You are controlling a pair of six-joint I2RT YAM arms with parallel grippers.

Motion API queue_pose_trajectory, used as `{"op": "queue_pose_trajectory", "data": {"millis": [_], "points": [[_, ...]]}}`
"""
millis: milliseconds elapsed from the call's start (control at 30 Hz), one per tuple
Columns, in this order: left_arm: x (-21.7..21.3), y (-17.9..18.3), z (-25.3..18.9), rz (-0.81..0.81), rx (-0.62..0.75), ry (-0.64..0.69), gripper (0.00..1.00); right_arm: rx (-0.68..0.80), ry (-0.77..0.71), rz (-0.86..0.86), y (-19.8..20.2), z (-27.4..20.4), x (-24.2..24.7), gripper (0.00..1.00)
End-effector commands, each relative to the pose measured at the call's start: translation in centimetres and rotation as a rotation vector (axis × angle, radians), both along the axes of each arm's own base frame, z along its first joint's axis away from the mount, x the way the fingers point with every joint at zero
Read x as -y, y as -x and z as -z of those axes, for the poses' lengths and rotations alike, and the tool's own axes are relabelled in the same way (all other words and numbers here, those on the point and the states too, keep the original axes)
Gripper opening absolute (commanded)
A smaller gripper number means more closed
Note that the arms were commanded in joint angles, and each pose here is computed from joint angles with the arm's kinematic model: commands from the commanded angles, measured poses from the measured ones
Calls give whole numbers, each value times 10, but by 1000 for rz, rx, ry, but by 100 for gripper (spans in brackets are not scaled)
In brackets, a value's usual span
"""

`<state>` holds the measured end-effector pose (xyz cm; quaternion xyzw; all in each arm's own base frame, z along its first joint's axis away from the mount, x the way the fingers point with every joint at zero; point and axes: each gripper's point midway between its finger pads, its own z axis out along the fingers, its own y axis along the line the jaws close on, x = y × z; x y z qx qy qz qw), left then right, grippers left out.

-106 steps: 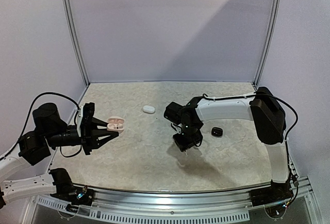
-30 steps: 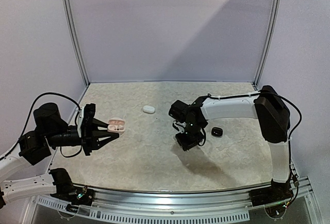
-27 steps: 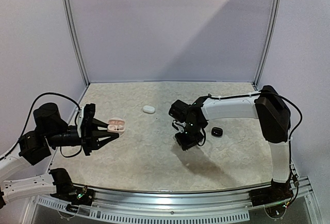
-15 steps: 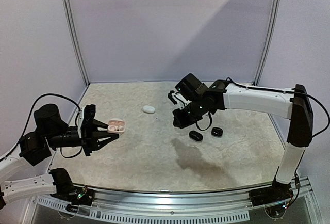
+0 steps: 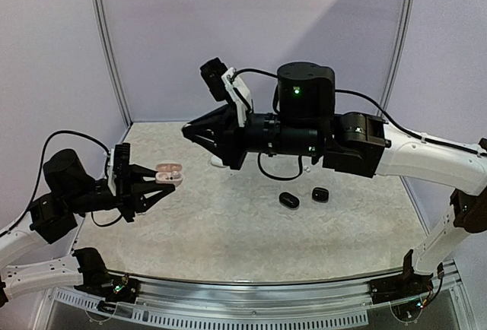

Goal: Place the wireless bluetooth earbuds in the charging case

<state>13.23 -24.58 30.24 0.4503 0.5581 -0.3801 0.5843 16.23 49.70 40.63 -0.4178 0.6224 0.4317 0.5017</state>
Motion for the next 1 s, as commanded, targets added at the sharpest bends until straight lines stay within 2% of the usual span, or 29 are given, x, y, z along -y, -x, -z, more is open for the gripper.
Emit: {"op": "queue_pose_trajectory", "data": {"millis": [0,233,600,967], "points": [[0,8,-32,48,97,90,0,224,-184,-197,50,-55,-19,7],[0,24,-52,126,152,139,0,319,-166,-378,94,-46,-47,5],[-4,26,-65,117,164,172,0,291,-45,-373,89,-8,-59,4],[-4,30,-67,137,168,174,0,294,15,-310,77,6,-58,4]]}}
